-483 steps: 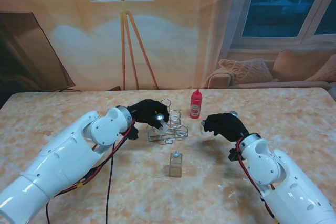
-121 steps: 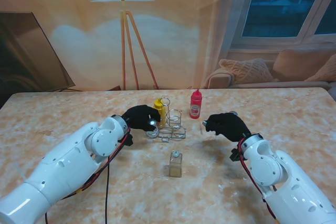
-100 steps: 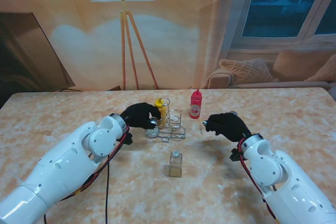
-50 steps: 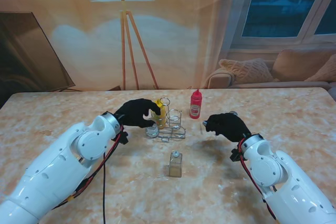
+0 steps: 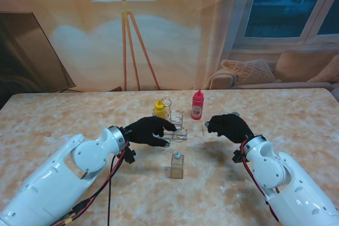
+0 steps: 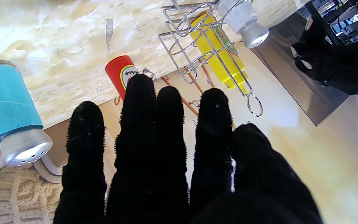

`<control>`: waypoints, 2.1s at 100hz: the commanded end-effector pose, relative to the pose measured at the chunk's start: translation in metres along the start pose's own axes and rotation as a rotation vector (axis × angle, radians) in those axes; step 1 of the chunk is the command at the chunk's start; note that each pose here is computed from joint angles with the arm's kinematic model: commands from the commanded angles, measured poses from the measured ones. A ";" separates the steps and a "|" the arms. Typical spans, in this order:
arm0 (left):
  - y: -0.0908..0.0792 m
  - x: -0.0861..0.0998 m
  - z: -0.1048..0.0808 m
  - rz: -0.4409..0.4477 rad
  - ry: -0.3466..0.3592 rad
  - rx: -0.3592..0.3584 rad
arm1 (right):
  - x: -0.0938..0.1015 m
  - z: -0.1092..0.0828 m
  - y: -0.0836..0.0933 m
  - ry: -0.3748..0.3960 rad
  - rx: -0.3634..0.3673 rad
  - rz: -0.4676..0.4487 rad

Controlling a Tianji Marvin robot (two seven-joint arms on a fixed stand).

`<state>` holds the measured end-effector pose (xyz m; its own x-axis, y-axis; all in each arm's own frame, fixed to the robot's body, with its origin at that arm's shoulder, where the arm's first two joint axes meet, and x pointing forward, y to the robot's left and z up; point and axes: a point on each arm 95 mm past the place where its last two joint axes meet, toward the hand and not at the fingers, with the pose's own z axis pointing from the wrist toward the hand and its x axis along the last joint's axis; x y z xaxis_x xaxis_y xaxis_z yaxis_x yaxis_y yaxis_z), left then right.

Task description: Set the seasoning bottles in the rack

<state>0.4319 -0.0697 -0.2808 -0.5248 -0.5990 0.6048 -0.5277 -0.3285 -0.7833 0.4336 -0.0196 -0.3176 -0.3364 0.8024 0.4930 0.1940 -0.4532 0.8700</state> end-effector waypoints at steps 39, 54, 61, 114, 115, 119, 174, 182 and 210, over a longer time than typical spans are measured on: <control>0.048 -0.001 0.009 -0.084 -0.008 -0.154 | 0.001 -0.004 -0.006 0.004 0.015 0.004; 0.056 -0.003 0.009 -0.088 -0.013 -0.186 | 0.001 -0.004 -0.006 0.003 0.016 0.004; 0.060 -0.003 0.009 -0.090 -0.011 -0.196 | 0.001 -0.003 -0.006 0.003 0.017 0.004; 0.078 -0.003 0.015 -0.059 -0.026 -0.183 | 0.001 -0.004 -0.006 0.001 0.014 0.004; 0.078 -0.003 0.015 -0.058 -0.026 -0.183 | 0.001 -0.004 -0.006 0.001 0.014 0.004; 0.079 -0.003 0.016 -0.054 -0.026 -0.180 | 0.001 -0.003 -0.006 0.001 0.015 0.005; 0.080 -0.003 0.017 -0.057 -0.064 -0.142 | 0.001 -0.003 -0.005 0.000 0.014 0.006; 0.079 -0.002 0.017 -0.058 -0.066 -0.137 | 0.001 -0.003 -0.005 0.000 0.014 0.006; 0.076 -0.002 0.016 -0.071 -0.077 -0.131 | 0.001 -0.004 -0.005 0.001 0.014 0.005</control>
<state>0.4062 -0.1032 -0.3423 -0.4409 -0.6357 0.6336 -0.6316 -0.2818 -0.7223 0.4325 -0.0214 -0.3179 -0.3350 0.8037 0.4919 0.1897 -0.4538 0.8707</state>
